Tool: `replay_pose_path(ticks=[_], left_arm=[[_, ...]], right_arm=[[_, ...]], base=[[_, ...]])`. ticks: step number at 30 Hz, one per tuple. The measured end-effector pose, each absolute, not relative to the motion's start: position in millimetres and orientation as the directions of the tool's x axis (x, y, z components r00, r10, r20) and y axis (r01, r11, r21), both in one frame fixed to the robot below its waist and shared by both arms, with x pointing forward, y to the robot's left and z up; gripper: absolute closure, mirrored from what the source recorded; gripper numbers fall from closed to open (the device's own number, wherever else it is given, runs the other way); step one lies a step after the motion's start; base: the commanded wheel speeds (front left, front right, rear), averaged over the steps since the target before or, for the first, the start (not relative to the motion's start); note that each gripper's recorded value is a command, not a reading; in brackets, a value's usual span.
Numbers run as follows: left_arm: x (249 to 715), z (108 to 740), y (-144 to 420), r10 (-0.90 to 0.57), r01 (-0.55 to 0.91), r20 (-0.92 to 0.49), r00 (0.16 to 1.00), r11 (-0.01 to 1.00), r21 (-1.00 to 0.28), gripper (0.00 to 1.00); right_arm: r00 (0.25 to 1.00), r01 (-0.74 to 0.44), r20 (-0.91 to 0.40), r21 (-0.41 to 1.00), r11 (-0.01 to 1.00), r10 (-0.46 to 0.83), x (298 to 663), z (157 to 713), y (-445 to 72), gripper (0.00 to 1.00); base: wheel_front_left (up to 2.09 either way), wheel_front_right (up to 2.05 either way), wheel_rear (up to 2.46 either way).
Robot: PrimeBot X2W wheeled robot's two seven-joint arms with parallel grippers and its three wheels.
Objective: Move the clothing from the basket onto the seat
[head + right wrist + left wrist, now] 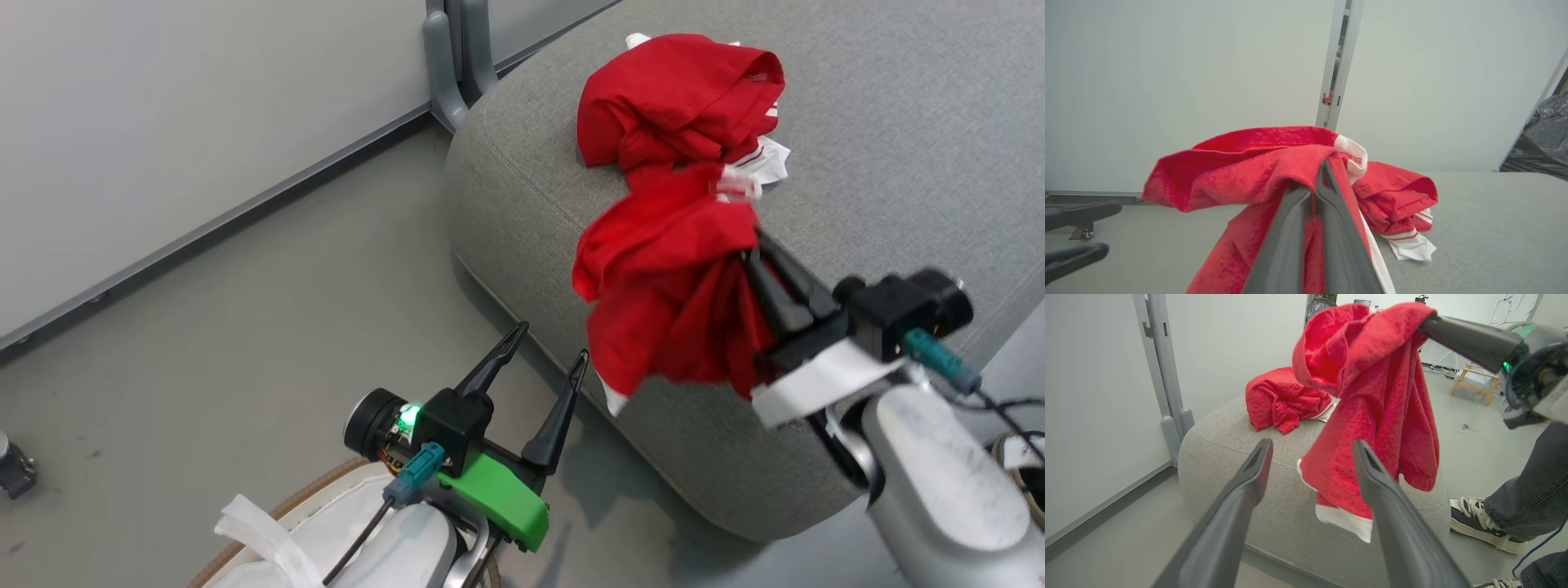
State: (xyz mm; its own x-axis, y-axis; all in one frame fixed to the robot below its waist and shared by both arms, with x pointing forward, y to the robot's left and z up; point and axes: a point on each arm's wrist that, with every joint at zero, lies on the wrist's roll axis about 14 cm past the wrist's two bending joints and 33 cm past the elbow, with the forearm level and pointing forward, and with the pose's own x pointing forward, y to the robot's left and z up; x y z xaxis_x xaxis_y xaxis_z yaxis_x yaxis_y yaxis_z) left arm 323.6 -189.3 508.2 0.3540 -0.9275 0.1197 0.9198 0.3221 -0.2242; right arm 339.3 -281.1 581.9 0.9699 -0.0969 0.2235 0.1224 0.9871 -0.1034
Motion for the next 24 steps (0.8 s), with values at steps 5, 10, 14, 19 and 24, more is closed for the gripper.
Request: replay_pose_path(ticks=[5,10,14,19,24], left_arm=[[330,493,-187,-0.927,0.911,0.093,0.363,0.332,-0.244,0.00],[340,482,-177,-0.917,0.897,0.072,0.392,0.364,-0.251,0.00],[354,480,-170,-0.905,0.889,0.077,0.418,0.390,-0.238,0.00],[373,474,-158,-0.884,0.869,0.076,0.461,0.432,-0.241,0.00],[391,457,-144,-0.864,0.844,0.050,0.501,0.475,-0.249,0.00]], right_arm=[[0.951,0.076,0.309,-0.339,0.938,0.035,376,649,-292,1.00],[0.925,0.101,0.366,-0.501,0.860,0.104,408,706,-303,1.00],[0.931,0.162,0.359,-0.574,0.803,0.069,431,725,-331,1.00],[0.930,0.250,0.366,-0.567,0.785,-0.032,458,736,-370,1.00],[0.945,0.294,0.293,-0.562,0.773,-0.146,481,704,-406,1.00]], base=[[0.00,0.00,0.00],[0.00,0.00,0.00],[0.00,0.00,0.00],[0.00,0.00,0.00],[0.00,0.00,0.00]])
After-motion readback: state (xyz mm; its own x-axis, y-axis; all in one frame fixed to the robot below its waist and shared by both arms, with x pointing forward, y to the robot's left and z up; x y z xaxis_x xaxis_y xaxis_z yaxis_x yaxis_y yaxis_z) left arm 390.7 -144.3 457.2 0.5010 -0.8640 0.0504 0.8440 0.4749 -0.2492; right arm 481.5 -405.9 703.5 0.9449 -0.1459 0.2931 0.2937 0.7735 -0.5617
